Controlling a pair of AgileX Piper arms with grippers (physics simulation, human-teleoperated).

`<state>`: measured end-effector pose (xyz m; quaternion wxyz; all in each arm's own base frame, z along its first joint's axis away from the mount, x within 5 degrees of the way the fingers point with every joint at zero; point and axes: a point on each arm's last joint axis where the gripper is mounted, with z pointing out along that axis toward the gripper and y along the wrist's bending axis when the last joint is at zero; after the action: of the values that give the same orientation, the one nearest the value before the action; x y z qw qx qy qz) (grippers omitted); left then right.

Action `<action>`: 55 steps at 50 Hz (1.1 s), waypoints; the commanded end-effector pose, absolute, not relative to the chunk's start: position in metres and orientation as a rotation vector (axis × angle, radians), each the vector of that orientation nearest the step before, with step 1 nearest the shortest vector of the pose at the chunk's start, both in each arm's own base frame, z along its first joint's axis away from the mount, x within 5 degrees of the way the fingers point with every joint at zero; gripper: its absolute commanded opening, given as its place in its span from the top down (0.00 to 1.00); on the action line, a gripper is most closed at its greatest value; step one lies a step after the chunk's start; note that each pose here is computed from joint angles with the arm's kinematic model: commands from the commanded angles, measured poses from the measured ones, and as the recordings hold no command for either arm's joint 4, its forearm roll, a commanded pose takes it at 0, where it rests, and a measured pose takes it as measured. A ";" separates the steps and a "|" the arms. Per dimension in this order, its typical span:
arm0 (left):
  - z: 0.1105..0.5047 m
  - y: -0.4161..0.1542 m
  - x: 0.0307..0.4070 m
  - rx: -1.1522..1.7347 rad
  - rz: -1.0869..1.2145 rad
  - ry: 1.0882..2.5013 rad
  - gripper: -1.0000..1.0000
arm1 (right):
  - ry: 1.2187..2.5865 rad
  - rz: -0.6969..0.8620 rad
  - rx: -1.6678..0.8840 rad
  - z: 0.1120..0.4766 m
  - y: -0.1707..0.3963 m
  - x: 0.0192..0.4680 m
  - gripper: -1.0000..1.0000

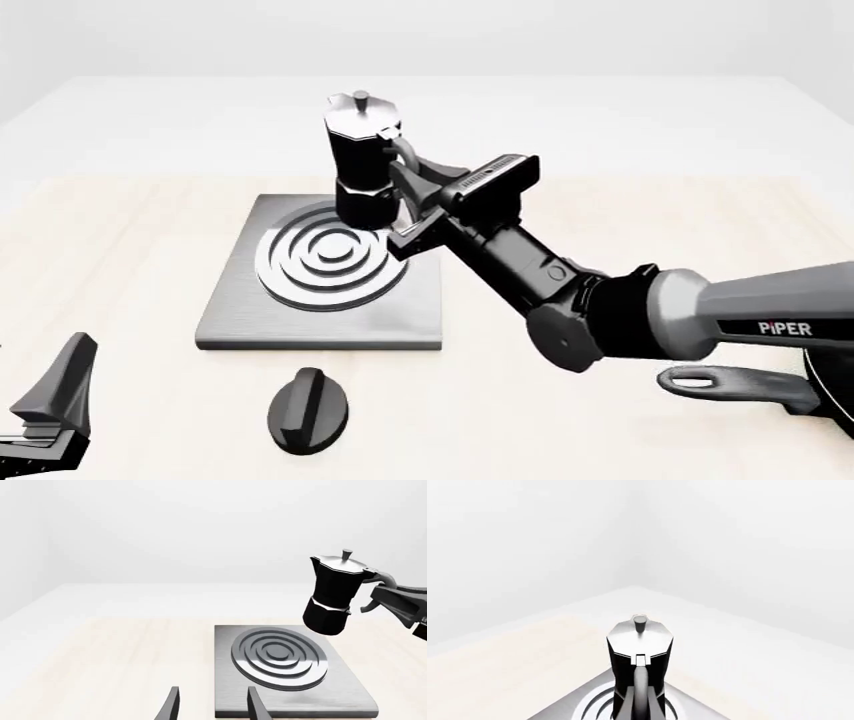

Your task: Put the moka pot on the stove.

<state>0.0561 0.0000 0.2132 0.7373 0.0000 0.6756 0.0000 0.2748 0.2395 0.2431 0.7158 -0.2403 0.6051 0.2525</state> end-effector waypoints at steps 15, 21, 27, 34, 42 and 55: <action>0.213 0.000 0.056 0.000 0.000 1.484 0.00 | 1.328 0.584 -0.543 0.231 0.274 0.299 1.00; 0.213 0.000 0.056 0.000 0.000 1.484 0.00 | 1.335 0.584 -0.544 0.225 0.282 0.308 1.00; 0.213 0.000 0.056 0.000 0.000 1.484 0.00 | 1.339 0.579 -0.547 0.222 0.288 0.316 1.00; 0.213 0.000 0.056 0.000 0.000 1.484 0.00 | 1.346 0.583 -0.561 0.214 0.298 0.320 1.00; 0.213 0.000 0.056 0.000 0.000 1.484 0.00 | 1.359 0.572 -0.569 0.205 0.306 0.330 1.00; 0.213 0.000 0.056 0.000 0.000 1.484 0.00 | 1.385 0.552 -0.582 0.190 0.311 0.341 1.00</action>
<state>0.0561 0.0000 0.2132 0.7373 0.0000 0.6756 0.0000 0.3321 0.3057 0.1934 0.6943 -0.2622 0.6219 0.2498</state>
